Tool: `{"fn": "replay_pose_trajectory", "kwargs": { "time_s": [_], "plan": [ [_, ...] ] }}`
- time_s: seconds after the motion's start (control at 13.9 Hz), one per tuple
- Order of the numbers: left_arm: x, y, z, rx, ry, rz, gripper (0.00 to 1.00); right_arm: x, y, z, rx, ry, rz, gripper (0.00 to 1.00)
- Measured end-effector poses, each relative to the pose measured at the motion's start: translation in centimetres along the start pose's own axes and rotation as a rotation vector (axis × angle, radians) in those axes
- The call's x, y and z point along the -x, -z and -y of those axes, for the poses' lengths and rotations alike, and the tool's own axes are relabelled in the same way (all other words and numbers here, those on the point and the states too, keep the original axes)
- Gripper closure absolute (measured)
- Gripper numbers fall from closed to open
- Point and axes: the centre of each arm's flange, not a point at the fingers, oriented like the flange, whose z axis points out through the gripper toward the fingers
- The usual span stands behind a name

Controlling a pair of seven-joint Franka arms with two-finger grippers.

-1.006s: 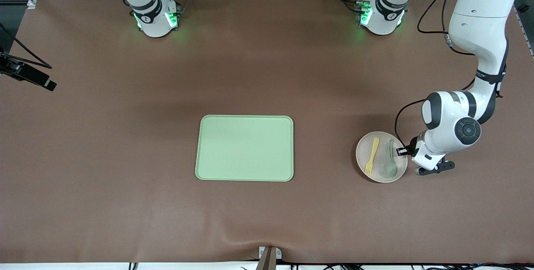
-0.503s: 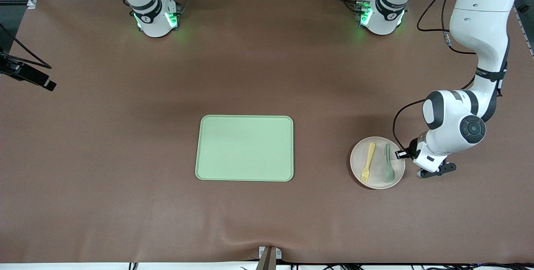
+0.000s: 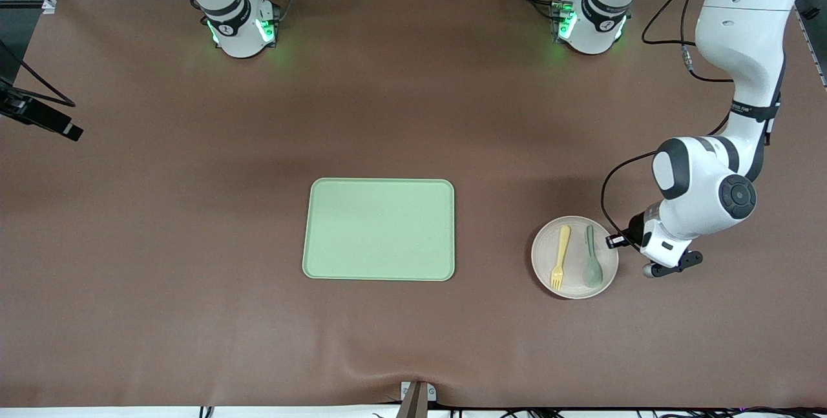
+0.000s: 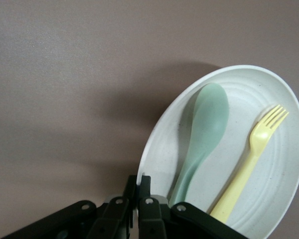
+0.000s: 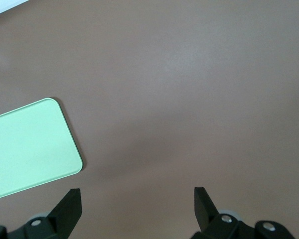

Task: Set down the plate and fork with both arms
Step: 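Slide the plate with the left gripper onto the green tray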

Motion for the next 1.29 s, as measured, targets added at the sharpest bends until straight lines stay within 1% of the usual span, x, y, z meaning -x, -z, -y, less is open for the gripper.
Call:
{"fn": "replay_pose_trajectory", "kwargs": {
  "time_s": [0.29, 0.65, 0.93, 1.29],
  "plan": [
    [0.2, 1.0, -0.7, 0.059, 0.048, 0.011, 0.95, 0.0, 0.0, 0.0, -0.007, -0.001, 0.002, 0.00],
    [0.9, 4.4, -3.4, 0.126, 0.048, 0.042, 0.95, -0.1, 0.0, -0.4, -0.013, -0.009, 0.003, 0.00],
    [2.4, 6.5, -7.4, 0.159, 0.068, 0.064, 0.95, -0.1, 0.0, -0.4, -0.014, -0.010, 0.004, 0.00],
    [6.0, 6.7, -14.3, 0.191, 0.153, 0.111, 0.95, -0.2, -0.1, -0.7, -0.014, -0.015, 0.005, 0.00]
  ]
}}
